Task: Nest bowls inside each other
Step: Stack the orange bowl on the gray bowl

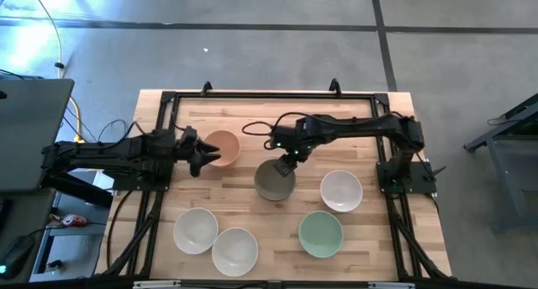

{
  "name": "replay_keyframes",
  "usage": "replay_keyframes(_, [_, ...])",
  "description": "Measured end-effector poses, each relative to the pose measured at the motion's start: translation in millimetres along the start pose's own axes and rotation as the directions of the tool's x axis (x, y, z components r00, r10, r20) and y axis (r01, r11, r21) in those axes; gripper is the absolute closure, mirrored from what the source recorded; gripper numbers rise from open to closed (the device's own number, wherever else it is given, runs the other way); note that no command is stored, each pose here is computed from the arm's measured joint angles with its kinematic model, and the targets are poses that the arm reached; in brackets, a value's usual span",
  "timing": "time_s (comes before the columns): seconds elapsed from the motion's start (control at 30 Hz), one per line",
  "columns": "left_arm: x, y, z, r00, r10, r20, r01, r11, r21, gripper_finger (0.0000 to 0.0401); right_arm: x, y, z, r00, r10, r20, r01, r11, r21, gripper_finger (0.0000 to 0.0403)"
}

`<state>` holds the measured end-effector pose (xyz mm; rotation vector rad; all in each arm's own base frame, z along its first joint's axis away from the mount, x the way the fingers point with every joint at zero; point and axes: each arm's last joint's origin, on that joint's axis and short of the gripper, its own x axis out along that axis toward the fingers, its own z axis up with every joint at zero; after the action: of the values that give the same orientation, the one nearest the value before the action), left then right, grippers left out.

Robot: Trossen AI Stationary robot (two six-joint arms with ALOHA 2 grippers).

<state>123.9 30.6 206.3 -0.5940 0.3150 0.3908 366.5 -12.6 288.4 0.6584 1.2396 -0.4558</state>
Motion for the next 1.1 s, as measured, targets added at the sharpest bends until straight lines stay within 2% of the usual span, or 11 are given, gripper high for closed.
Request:
replay_keyframes(0.1, [0,6,-6,0.993,0.11,-0.034,-0.11,0.994,-0.015,0.0221,-24,-1,-7,0.996,0.01,0.085,-0.007,0.999,-0.04,0.0244])
replay_keyframes(0.2, [-1,9,-7,0.985,0.169,-0.018,-0.17,0.985,-0.041,0.0221,-54,-2,-15,0.978,0.029,0.204,-0.011,0.996,-0.089,0.0244])
replay_keyframes(0.4, [-9,8,9,0.962,0.274,-0.008,-0.273,0.958,-0.09,0.0221,-118,-8,-37,0.893,0.159,0.42,-0.071,0.973,-0.218,0.0244])
replay_keyframes(0.63, [-30,5,49,0.867,0.458,-0.196,-0.477,0.877,-0.062,0.0221,-168,-24,-58,0.792,0.27,0.548,-0.146,0.955,-0.259,0.0245])
replay_keyframes(0.73, [-29,5,65,0.823,0.497,-0.276,-0.524,0.851,-0.029,0.0221,-177,-29,-63,0.771,0.283,0.57,-0.143,0.95,-0.277,0.0245])
replay_keyframes(0.83, [-20,9,75,0.791,0.493,-0.362,-0.533,0.846,-0.01,0.0221,-182,-30,-65,0.757,0.307,0.576,-0.15,0.941,-0.304,0.0245])
replay_keyframes(0.97, [-1,20,79,0.754,0.465,-0.463,-0.521,0.854,0.009,0.0221,-189,-26,-65,0.712,0.419,0.563,-0.212,0.893,-0.397,0.0245])
replay_keyframes(1.1, [14,29,78,0.72,0.462,-0.519,-0.52,0.853,0.038,0.0221,-201,-18,-68,0.631,0.565,0.531,-0.255,0.798,-0.547,0.0245])
